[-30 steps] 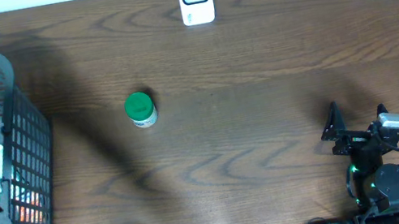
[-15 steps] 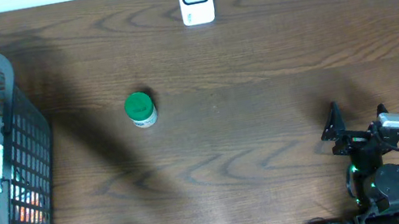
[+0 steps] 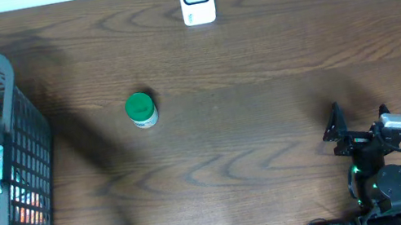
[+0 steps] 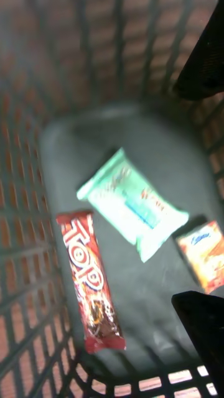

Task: Scan the item barcode
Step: 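Grasp the mint-green wrapped pack with the left gripper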

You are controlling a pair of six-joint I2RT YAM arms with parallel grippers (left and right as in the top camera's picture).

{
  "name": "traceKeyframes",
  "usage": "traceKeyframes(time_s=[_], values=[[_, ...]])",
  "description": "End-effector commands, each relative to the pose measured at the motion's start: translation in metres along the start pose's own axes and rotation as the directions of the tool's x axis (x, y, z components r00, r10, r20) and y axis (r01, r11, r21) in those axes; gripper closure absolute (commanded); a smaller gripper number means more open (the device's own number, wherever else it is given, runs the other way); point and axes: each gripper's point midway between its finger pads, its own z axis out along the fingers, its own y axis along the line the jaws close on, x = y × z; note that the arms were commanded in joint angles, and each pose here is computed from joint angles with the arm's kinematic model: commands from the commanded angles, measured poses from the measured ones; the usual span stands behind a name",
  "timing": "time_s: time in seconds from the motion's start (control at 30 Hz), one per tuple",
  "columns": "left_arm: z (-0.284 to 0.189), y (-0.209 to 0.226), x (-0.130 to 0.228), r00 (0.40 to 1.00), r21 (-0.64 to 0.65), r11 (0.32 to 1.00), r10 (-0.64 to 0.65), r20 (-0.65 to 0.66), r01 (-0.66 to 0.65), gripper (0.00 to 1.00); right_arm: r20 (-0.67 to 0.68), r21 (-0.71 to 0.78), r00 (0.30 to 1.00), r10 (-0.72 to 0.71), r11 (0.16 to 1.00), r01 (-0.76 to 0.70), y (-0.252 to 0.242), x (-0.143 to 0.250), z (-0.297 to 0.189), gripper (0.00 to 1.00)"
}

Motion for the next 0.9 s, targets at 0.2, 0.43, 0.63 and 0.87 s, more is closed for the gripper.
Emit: traceKeyframes(time_s=[0.2, 0.43, 0.63, 0.87], values=[[0.101, 0.013, 0.017, 0.947, -0.046, 0.965, 0.245, -0.210, -0.259, 0.02, -0.002, 0.007, 1.000, -0.014, 1.000, 0.014, -0.002, 0.001, 0.000, 0.01], [0.168, 0.030, 0.068, 0.806, -0.005, 0.888, 0.414, -0.424, -0.459, 0.02, -0.002, 0.007, 1.000, -0.014, 1.000, 0.014, -0.002, 0.001, 0.000, 0.01], [0.195, 0.034, 0.095, 0.737, 0.056, 0.869, 0.450, -0.504, -0.493, 0.02, -0.002, 0.007, 1.000, -0.014, 1.000, 0.014, -0.002, 0.001, 0.000, 0.01], [0.209, 0.034, 0.116, 0.693, 0.072, 0.857, 0.459, -0.556, -0.511, 0.22, -0.002, 0.007, 1.000, -0.014, 1.000, 0.014, -0.002, 0.001, 0.000, 0.01]])
